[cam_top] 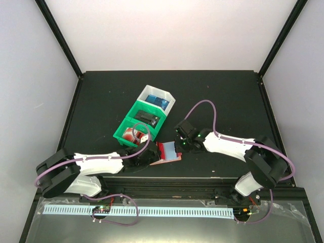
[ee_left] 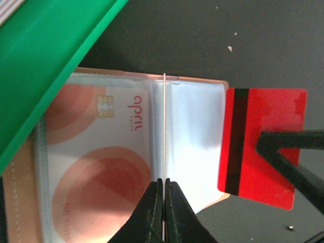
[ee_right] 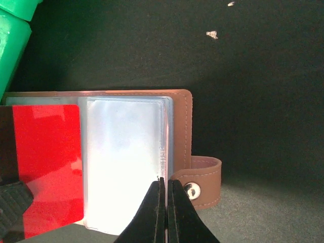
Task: Put the credit cards into the card holder
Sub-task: Insert the credit card into the card holder.
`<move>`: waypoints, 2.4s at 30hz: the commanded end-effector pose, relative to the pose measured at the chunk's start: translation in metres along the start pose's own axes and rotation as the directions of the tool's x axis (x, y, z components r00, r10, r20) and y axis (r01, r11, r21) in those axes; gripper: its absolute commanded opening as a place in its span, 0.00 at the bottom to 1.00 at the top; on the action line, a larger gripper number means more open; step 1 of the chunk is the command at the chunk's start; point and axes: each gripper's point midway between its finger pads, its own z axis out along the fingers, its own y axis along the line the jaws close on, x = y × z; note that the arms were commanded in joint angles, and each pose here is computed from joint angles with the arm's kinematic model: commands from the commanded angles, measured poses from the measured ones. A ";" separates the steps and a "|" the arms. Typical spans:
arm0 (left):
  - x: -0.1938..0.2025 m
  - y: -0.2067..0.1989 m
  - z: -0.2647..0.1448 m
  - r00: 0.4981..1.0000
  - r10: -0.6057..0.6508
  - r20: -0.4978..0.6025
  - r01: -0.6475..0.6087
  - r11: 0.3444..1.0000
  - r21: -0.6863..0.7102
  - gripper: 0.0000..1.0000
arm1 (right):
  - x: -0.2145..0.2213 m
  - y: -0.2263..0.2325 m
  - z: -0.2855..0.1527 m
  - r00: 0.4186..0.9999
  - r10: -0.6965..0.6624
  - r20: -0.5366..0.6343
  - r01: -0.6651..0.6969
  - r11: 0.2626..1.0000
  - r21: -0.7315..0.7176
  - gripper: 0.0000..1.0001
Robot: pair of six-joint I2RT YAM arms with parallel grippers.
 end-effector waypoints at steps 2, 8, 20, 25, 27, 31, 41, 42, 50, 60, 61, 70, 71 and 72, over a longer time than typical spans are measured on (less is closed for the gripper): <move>-0.003 -0.010 0.006 0.995 -0.093 0.035 0.090 0.994 0.064 0.01 | 0.008 -0.012 0.007 1.000 -0.009 -0.012 0.010 0.999 0.043 0.01; -0.002 -0.006 0.008 0.991 -0.129 0.038 0.126 0.990 0.067 0.02 | 0.011 -0.012 0.009 1.000 0.000 -0.015 0.000 0.999 0.035 0.01; 0.006 -0.008 0.012 0.980 -0.200 -0.004 0.199 0.971 0.130 0.02 | 0.015 -0.014 0.011 1.000 0.012 -0.020 -0.012 0.999 0.031 0.01; 0.008 -0.006 0.010 0.975 -0.223 -0.014 0.223 0.962 0.155 0.02 | 0.014 -0.013 0.011 1.000 0.014 -0.017 -0.013 1.000 0.026 0.01; 0.008 -0.006 0.009 0.974 -0.228 -0.013 0.227 0.958 0.175 0.02 | 0.014 -0.013 0.011 1.000 0.014 -0.017 -0.013 1.000 0.026 0.01; 0.007 -0.010 0.006 0.978 -0.211 -0.009 0.208 0.957 0.200 0.02 | 0.014 -0.012 0.011 1.000 0.013 -0.015 -0.013 1.000 0.025 0.01; 0.006 -0.022 0.003 0.983 -0.185 -0.003 0.179 0.945 0.272 0.02 | 0.012 -0.011 0.010 1.000 0.016 -0.009 -0.016 1.000 0.022 0.01; 0.006 -0.023 0.003 0.983 -0.182 -0.001 0.175 0.945 0.275 0.02 | 0.013 -0.012 0.010 1.000 0.016 -0.011 -0.016 1.000 0.023 0.01; 0.008 -0.026 0.009 0.989 -0.147 -0.009 0.145 0.955 0.258 0.02 | 0.012 -0.011 0.010 1.000 0.014 -0.008 -0.014 1.000 0.021 0.01; 0.013 -0.027 0.020 0.994 -0.107 -0.020 0.109 0.967 0.230 0.07 | 0.012 -0.011 0.010 1.000 0.014 -0.007 -0.014 1.000 0.020 0.01; 0.013 -0.027 0.020 0.994 -0.108 -0.023 0.110 0.967 0.229 0.07 | 0.012 -0.011 0.009 1.000 0.014 -0.007 -0.013 1.000 0.021 0.01; 0.016 -0.025 0.023 0.995 -0.094 -0.031 0.099 0.971 0.218 0.14 | 0.011 -0.013 0.009 1.000 0.016 -0.002 -0.016 1.000 0.026 0.01; 0.016 -0.026 0.023 0.996 -0.088 -0.034 0.093 0.972 0.216 0.15 | 0.012 -0.013 0.010 1.000 0.017 -0.003 -0.017 1.000 0.027 0.01; 0.017 -0.028 0.023 0.996 -0.078 -0.037 0.085 0.972 0.219 0.17 | 0.011 -0.012 0.009 1.000 0.017 0.000 -0.017 1.000 0.025 0.01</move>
